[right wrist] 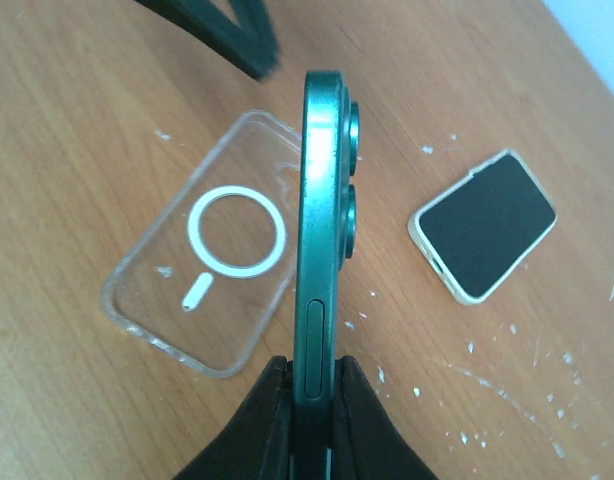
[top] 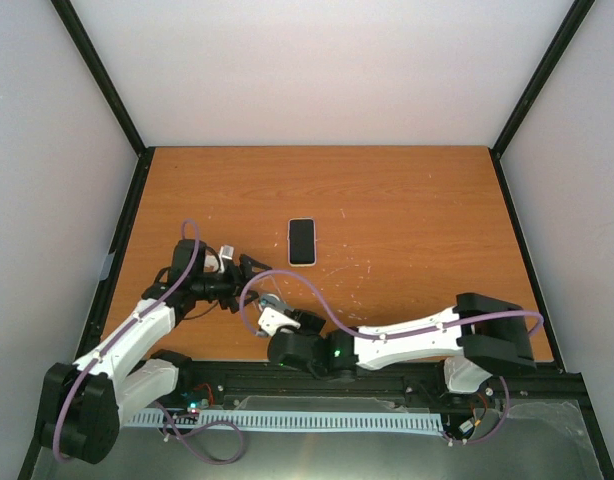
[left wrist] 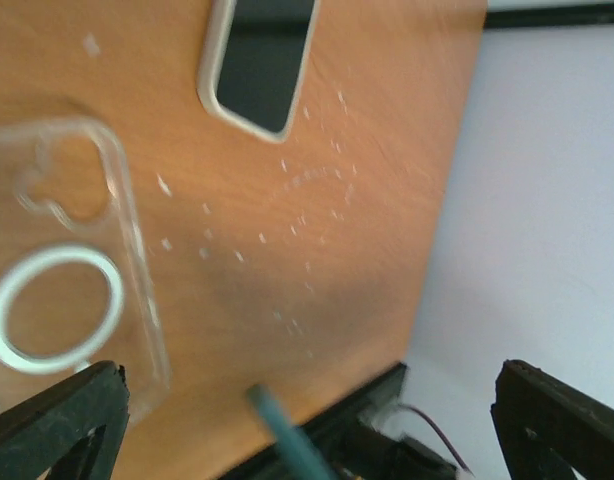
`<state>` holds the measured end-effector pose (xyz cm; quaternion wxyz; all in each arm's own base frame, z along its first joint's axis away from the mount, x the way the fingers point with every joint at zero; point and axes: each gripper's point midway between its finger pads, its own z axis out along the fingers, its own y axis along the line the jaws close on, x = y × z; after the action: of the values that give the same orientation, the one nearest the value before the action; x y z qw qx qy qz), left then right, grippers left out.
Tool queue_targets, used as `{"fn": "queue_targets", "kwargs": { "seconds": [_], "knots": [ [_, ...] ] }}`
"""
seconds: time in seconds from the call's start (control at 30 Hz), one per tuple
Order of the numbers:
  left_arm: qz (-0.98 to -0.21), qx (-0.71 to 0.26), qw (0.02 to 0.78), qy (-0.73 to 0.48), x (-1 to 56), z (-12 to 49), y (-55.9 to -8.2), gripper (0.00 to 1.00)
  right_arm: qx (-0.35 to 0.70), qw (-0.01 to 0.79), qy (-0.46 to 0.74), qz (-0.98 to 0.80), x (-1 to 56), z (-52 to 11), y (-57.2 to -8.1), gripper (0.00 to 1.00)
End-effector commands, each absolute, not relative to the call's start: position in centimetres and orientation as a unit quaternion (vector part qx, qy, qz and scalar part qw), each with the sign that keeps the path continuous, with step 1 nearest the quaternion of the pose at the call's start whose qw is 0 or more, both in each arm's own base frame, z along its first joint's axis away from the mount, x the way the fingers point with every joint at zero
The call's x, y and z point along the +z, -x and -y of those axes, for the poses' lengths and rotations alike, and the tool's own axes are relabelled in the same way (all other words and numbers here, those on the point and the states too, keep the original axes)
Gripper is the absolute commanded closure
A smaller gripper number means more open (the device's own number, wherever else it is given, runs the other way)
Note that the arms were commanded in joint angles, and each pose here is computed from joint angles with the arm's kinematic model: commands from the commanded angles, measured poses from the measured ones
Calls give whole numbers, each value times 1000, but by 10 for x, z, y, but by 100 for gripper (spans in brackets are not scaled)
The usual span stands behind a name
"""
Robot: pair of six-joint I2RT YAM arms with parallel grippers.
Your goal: Put the phone into the phone case
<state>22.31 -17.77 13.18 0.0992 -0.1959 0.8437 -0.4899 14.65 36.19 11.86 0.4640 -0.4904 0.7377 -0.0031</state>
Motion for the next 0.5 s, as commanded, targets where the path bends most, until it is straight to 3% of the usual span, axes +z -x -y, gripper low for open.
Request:
{"fn": "queue_targets", "kwargs": {
  "seconds": [0.0,0.13,0.47],
  "knots": [
    [-873,-393,195,216,129,138,-248,0,152,448,388,-791,148,-358,-165,97],
    [-884,-346,222,225,112,119,-255,5,269,388,322,-820,155,-348,-177,97],
    [-905,-321,194,200,62,121,-261,13,386,281,190,-858,159,-326,-192,97]
  ]
}}
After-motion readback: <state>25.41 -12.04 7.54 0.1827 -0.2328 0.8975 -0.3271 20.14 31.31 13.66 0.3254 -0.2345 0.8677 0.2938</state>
